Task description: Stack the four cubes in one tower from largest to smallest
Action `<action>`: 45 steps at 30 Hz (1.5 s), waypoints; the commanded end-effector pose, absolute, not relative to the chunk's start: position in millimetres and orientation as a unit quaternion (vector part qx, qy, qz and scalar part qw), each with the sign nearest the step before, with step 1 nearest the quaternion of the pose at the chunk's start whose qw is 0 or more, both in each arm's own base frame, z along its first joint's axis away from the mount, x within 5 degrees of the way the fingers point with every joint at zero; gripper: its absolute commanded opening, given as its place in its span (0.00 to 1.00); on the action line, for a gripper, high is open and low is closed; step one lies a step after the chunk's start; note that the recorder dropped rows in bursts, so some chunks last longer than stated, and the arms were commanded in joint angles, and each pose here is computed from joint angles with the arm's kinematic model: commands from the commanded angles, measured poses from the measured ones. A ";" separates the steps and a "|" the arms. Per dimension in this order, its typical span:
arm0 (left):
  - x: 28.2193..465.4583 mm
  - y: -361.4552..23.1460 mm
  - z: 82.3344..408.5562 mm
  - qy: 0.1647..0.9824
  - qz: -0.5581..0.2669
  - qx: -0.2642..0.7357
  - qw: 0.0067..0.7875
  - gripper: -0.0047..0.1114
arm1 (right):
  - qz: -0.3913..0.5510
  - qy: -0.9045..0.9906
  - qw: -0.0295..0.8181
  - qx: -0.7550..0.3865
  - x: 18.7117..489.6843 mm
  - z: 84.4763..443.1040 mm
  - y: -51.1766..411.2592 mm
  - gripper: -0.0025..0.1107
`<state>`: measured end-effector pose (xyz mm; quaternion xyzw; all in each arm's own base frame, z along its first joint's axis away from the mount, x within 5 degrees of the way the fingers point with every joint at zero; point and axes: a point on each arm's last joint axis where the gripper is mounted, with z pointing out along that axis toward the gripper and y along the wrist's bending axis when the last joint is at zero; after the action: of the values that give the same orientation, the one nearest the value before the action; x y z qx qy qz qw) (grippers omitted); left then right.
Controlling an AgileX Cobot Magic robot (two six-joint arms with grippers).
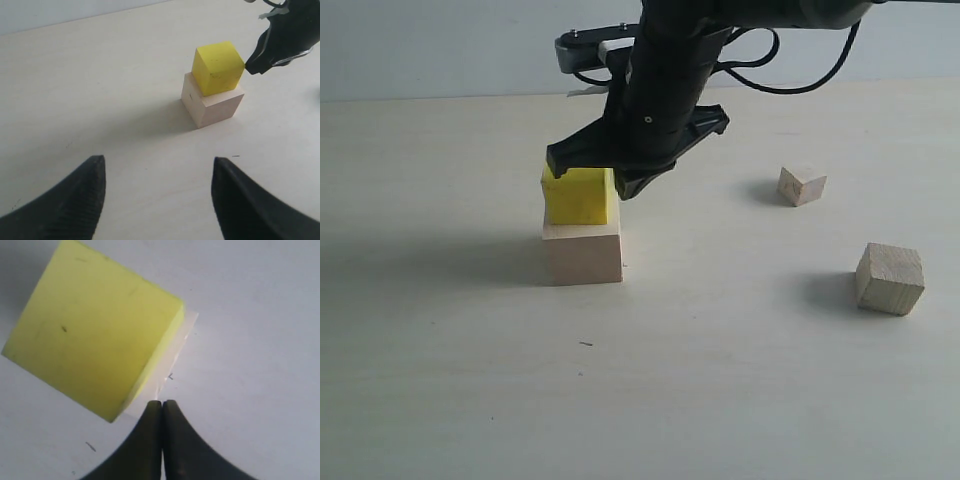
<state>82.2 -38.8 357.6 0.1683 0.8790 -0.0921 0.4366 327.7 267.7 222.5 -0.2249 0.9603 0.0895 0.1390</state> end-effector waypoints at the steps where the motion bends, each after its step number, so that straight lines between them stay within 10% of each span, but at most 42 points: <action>1: 82.7 -39.6 357.4 0.878 -0.095 0.168 0.439 0.56 | 0.063 0.961 0.151 -0.222 330.3 222.8 262.1 0.02; 45: 82.0 -39.1 356.2 0.881 -0.093 0.168 0.432 0.56 | 0.053 0.951 0.213 -0.216 344.8 217.6 265.5 0.02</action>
<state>81.9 -38.6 357.1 0.1682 0.8802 -0.0910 0.4343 342.8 270.6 215.2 -0.2325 0.9477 0.0748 0.2057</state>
